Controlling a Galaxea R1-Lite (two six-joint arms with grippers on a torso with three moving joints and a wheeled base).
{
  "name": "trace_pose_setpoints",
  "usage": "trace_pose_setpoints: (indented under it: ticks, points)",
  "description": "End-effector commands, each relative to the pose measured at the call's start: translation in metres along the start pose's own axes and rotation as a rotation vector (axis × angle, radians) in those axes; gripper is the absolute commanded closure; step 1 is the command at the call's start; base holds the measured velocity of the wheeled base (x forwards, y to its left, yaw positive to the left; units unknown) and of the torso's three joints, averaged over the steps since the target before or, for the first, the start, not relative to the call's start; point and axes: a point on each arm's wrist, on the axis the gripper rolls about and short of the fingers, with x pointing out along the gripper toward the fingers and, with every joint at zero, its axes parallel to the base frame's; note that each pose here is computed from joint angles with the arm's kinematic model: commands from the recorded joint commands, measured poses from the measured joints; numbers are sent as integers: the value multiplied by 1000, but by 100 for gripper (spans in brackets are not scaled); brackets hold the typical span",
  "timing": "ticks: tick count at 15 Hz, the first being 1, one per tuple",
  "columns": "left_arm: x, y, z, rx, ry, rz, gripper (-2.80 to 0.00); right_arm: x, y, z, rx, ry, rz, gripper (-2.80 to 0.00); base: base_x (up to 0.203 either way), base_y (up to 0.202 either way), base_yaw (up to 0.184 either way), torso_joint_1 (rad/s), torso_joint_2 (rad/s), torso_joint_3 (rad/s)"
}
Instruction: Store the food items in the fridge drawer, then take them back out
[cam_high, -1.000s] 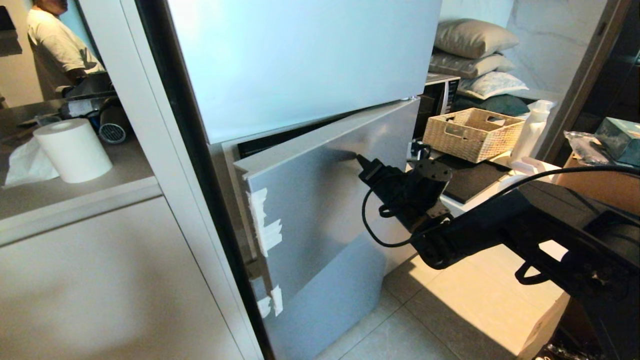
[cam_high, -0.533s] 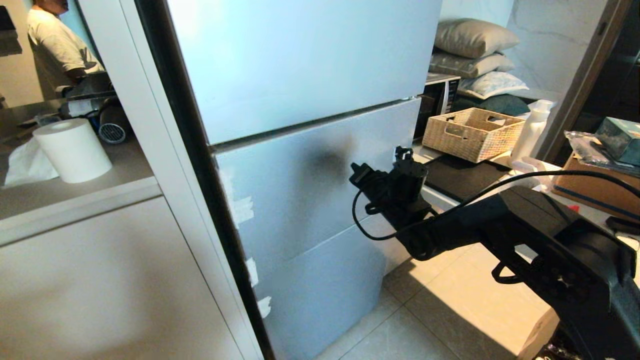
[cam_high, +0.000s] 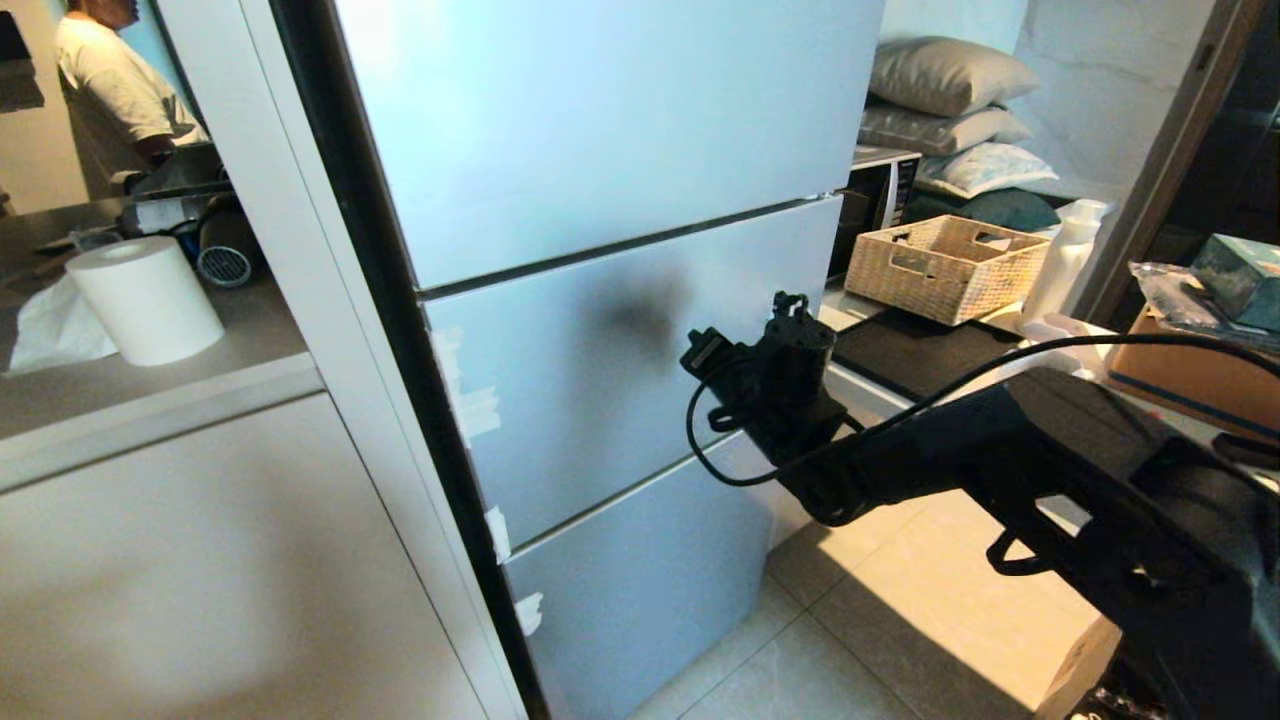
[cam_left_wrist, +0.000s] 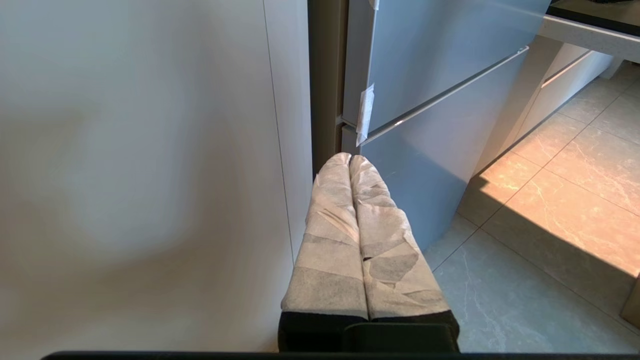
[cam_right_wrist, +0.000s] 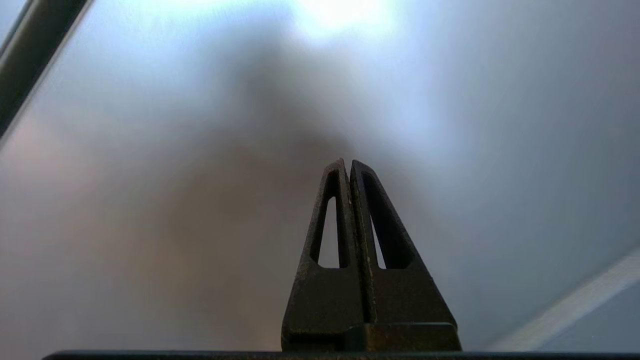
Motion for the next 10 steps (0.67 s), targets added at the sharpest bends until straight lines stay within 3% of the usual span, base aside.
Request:
trace_pose_setpoints:
  ticks: [1, 3, 6, 10]
  points:
    - [0, 0, 0, 0, 2, 0, 0, -43, 25, 37, -57, 17, -6, 0, 0, 0, 0, 0, 0, 0]
    - [0, 0, 0, 0, 2, 0, 0, -98, 40, 68, -192, 46, -15, 0, 0, 0, 0, 0, 0, 0]
    - [0, 0, 0, 0, 2, 0, 0, -202, 44, 111, -399, 86, -55, 0, 0, 0, 0, 0, 0, 0]
    - [0, 0, 0, 0, 2, 0, 0, -341, 12, 142, -572, 68, -176, 0, 0, 0, 0, 0, 0, 0]
